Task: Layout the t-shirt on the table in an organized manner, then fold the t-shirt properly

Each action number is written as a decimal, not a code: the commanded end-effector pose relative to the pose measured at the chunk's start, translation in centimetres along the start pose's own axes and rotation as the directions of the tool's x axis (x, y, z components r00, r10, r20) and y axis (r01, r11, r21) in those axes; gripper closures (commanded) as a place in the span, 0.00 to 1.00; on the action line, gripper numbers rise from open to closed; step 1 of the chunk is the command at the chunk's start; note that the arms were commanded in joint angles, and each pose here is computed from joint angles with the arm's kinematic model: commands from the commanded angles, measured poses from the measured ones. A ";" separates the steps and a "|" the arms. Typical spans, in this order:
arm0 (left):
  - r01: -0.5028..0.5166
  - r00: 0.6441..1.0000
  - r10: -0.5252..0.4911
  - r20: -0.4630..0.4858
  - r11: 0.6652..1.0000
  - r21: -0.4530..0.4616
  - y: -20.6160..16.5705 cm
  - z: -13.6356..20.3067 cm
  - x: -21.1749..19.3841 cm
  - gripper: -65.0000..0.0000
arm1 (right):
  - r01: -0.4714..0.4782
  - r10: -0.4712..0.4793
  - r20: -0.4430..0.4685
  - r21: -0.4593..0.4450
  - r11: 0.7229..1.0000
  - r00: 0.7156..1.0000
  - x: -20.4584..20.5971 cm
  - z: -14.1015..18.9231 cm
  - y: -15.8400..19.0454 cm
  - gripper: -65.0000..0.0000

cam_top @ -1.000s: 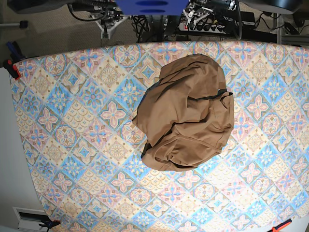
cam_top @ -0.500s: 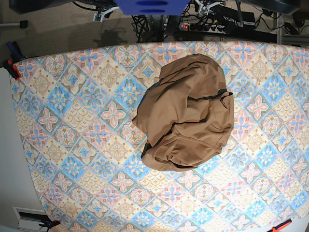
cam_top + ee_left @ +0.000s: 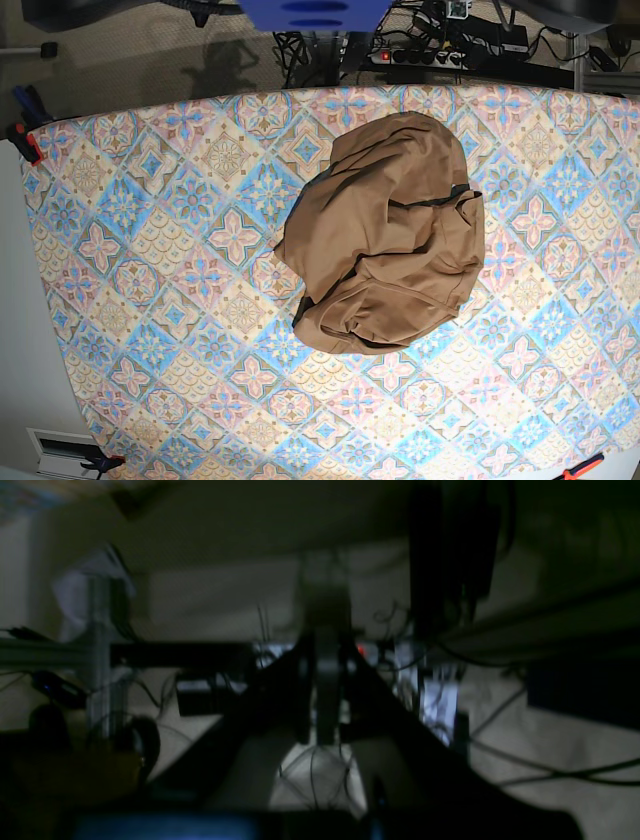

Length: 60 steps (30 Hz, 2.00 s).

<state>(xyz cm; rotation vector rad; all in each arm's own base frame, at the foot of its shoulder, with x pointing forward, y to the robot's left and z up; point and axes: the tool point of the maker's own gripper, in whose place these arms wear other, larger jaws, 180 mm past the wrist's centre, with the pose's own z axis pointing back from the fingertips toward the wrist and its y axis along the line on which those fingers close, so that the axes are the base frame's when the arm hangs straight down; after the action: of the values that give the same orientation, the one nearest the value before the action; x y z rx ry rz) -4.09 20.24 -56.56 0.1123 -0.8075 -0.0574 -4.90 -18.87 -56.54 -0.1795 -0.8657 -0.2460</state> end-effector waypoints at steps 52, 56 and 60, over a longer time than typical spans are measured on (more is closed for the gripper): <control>0.027 0.702 -0.013 0.712 1.000 -0.008 0.3 8.1 37.8 0.99 | -0.109 -0.015 0.642 0.154 0.982 0.767 33.2 4.7 2.5 0.70; -0.039 0.776 0.015 0.630 0.999 0.024 2.5 5.9 37.3 0.99 | -0.102 -0.035 0.555 0.214 0.971 0.831 31.5 3.7 4.4 0.65; -0.135 0.840 0.114 0.530 0.991 0.001 5.2 4.3 36.5 0.95 | -0.096 -0.047 0.458 0.283 0.954 0.888 30.2 2.9 7.0 0.55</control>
<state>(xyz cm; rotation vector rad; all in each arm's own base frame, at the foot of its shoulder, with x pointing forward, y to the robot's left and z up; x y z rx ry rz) 17.58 21.34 -28.48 0.0667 -1.3123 0.0760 13.61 -15.67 -33.09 0.0353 -1.3150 -0.0433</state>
